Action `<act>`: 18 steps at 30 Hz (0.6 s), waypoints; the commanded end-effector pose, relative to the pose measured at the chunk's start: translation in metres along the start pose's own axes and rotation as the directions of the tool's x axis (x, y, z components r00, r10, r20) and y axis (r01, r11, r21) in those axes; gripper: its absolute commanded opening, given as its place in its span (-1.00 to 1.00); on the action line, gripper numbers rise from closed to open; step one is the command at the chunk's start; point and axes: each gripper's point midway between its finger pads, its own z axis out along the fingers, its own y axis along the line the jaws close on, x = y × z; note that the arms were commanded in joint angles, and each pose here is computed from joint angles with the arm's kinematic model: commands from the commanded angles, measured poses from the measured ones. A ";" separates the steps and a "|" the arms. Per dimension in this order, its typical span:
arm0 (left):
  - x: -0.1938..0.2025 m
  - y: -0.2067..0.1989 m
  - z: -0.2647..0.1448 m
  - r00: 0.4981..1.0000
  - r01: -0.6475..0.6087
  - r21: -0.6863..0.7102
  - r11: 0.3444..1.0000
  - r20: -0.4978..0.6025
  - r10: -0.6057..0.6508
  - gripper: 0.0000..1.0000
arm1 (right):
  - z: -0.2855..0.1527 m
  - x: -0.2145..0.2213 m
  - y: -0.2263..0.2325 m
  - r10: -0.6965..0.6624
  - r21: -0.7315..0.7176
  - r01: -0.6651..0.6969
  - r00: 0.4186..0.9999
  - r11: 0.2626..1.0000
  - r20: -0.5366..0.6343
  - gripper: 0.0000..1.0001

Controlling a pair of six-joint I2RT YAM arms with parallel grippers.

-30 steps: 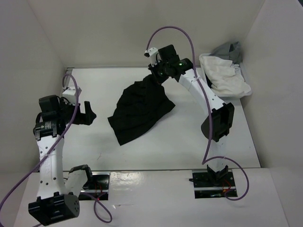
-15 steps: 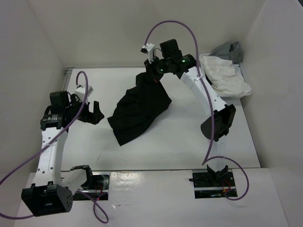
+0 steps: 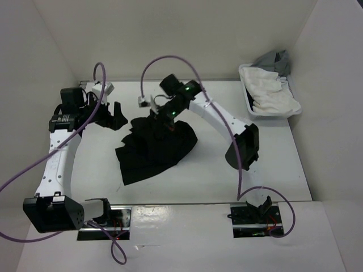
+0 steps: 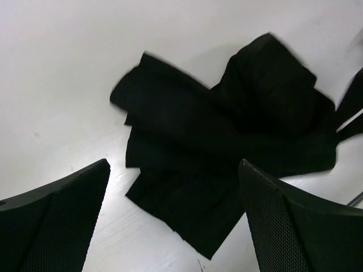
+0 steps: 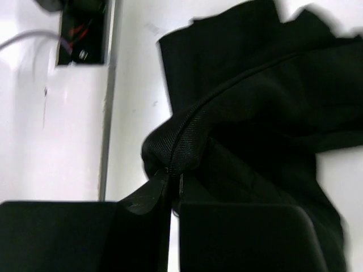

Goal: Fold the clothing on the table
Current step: Flatten the skirt out

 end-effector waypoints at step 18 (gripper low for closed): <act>0.028 -0.070 0.006 0.990 -0.138 0.338 0.931 0.020 0.139 1.00 | 0.050 -0.030 -0.042 -0.011 0.098 0.010 1.000 0.995 0.004 -1.00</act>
